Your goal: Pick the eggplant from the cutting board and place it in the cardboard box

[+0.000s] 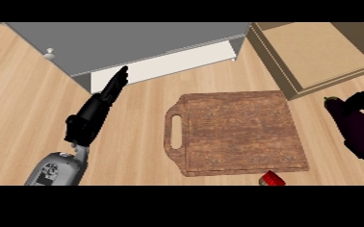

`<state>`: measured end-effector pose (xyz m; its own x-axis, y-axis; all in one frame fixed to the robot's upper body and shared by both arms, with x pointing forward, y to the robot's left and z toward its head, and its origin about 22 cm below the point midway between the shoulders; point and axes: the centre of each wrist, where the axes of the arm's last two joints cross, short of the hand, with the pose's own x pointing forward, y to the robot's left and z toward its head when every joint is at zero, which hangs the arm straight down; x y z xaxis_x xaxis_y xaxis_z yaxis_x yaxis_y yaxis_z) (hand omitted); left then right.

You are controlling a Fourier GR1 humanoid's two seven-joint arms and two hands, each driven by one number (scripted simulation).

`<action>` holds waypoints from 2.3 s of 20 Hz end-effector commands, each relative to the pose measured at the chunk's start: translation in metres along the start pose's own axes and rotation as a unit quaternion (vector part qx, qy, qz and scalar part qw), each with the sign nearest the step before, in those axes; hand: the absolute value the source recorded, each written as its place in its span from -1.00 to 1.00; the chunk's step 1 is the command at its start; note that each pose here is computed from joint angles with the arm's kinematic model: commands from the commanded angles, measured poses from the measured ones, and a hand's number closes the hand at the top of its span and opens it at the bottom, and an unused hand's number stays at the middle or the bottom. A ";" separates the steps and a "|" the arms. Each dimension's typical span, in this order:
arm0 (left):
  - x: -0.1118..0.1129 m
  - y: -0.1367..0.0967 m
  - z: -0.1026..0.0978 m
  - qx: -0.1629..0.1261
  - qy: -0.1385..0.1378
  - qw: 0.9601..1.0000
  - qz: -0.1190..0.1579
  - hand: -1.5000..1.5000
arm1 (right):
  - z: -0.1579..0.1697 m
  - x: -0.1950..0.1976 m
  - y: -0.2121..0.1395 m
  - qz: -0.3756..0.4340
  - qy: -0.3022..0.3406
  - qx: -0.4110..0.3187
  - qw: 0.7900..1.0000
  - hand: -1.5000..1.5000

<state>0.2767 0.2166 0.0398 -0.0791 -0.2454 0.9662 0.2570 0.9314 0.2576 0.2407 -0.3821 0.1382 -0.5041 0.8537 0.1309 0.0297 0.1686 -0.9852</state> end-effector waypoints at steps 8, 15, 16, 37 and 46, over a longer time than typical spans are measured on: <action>0.003 0.007 0.012 0.002 0.007 1.000 0.000 0.00 | 0.056 -0.017 -0.102 -0.103 -0.006 -0.104 0.989 1.00; 0.004 0.011 -0.001 -0.014 -0.010 1.000 -0.009 0.00 | 0.050 -0.030 -0.126 -0.115 0.067 -0.146 0.980 1.00; 0.008 -0.012 0.007 -0.010 -0.003 1.000 -0.004 0.00 | 0.062 -0.047 -0.145 -0.108 0.079 -0.146 0.980 1.00; 0.002 0.006 -0.013 -0.030 -0.015 0.999 -0.005 0.00 | -0.077 -0.084 -0.115 -0.104 0.133 -0.151 0.974 1.00; 0.009 0.002 -0.021 -0.025 -0.023 0.999 -0.006 0.00 | -0.119 -0.102 -0.075 -0.065 0.151 -0.121 0.979 1.00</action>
<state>0.2869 0.2029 0.0437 -0.1090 -0.2463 0.9630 0.3163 0.9099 0.2685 0.3758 -0.4252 0.2265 -0.2535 0.9076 0.3345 0.2130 0.3897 -0.8960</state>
